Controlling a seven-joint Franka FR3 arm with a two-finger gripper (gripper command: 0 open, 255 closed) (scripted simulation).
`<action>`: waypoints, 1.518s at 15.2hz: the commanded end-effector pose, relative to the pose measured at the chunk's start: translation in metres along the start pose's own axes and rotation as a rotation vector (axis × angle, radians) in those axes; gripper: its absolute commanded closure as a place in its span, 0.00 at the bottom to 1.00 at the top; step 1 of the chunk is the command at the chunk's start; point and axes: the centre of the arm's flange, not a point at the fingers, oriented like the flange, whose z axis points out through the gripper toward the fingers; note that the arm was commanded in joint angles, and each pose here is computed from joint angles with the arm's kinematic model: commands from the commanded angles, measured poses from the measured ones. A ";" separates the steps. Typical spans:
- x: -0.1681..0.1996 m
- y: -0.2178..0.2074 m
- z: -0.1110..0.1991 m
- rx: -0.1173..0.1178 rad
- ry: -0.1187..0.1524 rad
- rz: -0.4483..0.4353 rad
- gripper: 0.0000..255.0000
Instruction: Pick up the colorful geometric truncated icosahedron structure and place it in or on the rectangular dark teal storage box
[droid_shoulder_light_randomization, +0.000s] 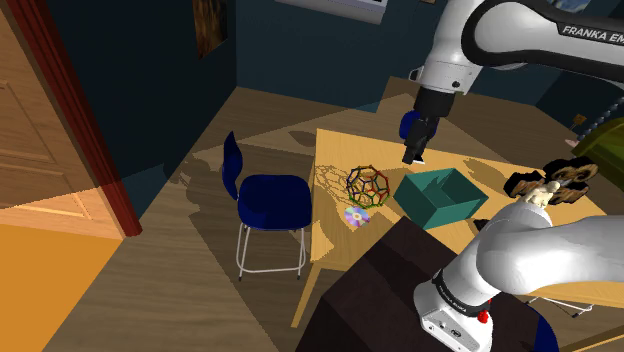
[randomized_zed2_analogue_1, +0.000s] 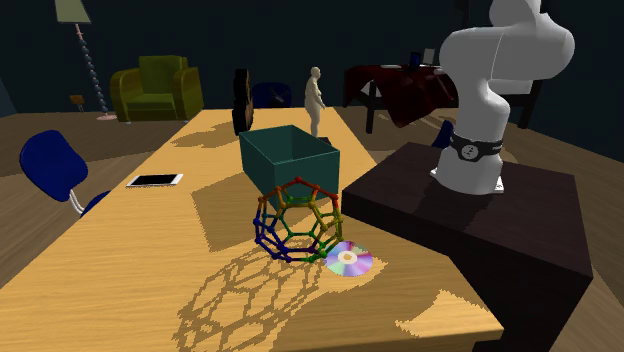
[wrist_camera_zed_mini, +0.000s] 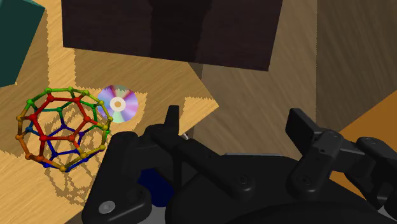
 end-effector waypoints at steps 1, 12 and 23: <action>0.000 0.000 0.000 0.000 0.000 0.000 0.00; 0.059 0.135 0.053 0.117 0.047 0.119 0.00; 0.104 0.270 0.119 0.233 0.095 0.237 0.00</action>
